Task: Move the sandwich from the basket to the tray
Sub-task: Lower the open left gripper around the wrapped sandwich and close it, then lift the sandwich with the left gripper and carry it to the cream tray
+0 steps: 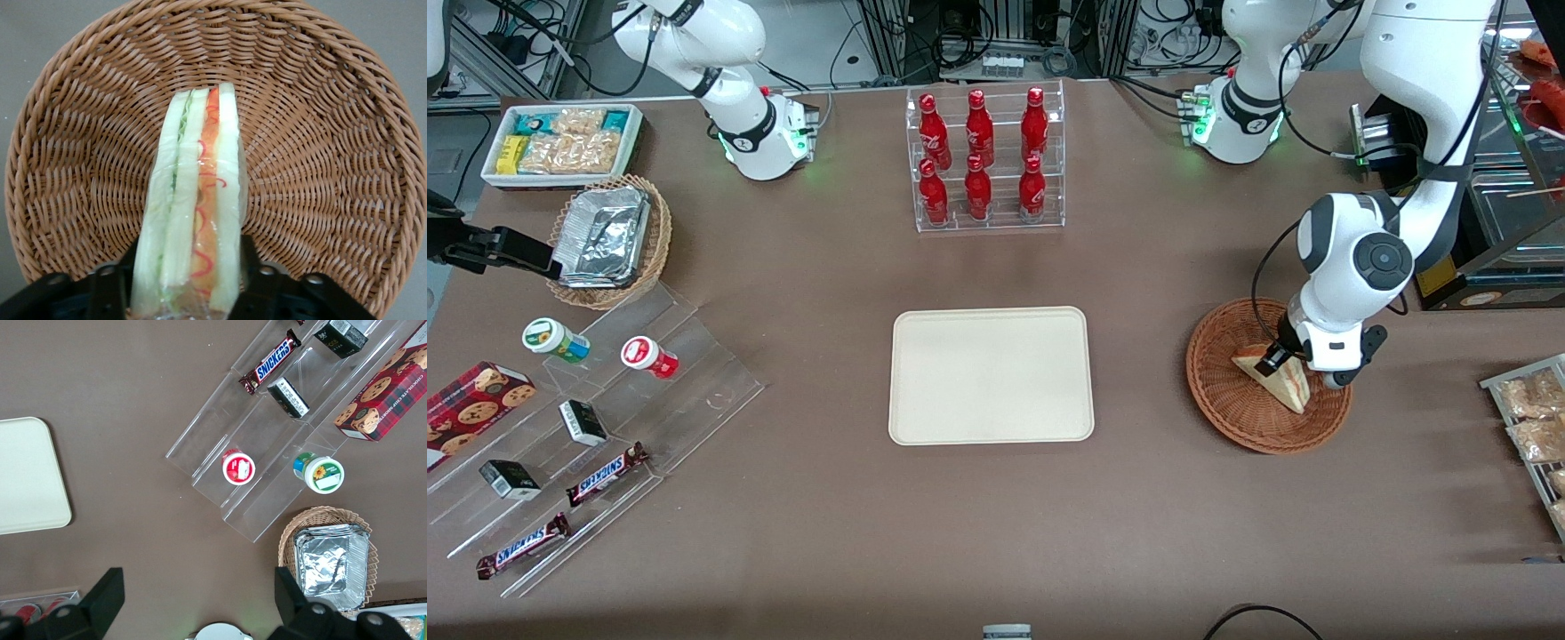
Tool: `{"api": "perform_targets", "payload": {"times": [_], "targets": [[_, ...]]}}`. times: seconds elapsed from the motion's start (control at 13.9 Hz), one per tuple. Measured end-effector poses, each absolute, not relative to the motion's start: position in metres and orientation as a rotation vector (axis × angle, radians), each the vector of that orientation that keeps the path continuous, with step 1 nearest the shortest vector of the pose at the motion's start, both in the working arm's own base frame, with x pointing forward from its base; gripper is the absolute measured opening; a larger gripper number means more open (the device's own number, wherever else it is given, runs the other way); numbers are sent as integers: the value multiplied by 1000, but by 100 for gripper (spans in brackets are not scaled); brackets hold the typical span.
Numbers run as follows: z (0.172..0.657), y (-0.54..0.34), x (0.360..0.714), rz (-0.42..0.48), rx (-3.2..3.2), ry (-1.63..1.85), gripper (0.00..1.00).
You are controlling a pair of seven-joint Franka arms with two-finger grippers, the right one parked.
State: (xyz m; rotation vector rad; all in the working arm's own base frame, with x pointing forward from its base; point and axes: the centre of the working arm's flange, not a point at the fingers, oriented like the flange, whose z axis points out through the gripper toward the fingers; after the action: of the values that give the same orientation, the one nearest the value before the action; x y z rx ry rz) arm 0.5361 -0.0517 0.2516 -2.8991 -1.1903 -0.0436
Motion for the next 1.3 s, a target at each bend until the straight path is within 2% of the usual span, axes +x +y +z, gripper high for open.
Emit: {"api": "perform_targets", "payload": {"times": [0.07,0.22,0.5,0.79,1.01,1.3], "targets": [[252,-52,536,-46,-2899,-1194,47],[254,-52,537,-54,-2899,-1199,33],[282,-53,543,-63,-2897,-1193,20],[351,-80,549,0,-2894,-1112,19],[394,-136,547,58,-2921,-967,19],[419,-233,522,53,-3007,-721,19]]}}
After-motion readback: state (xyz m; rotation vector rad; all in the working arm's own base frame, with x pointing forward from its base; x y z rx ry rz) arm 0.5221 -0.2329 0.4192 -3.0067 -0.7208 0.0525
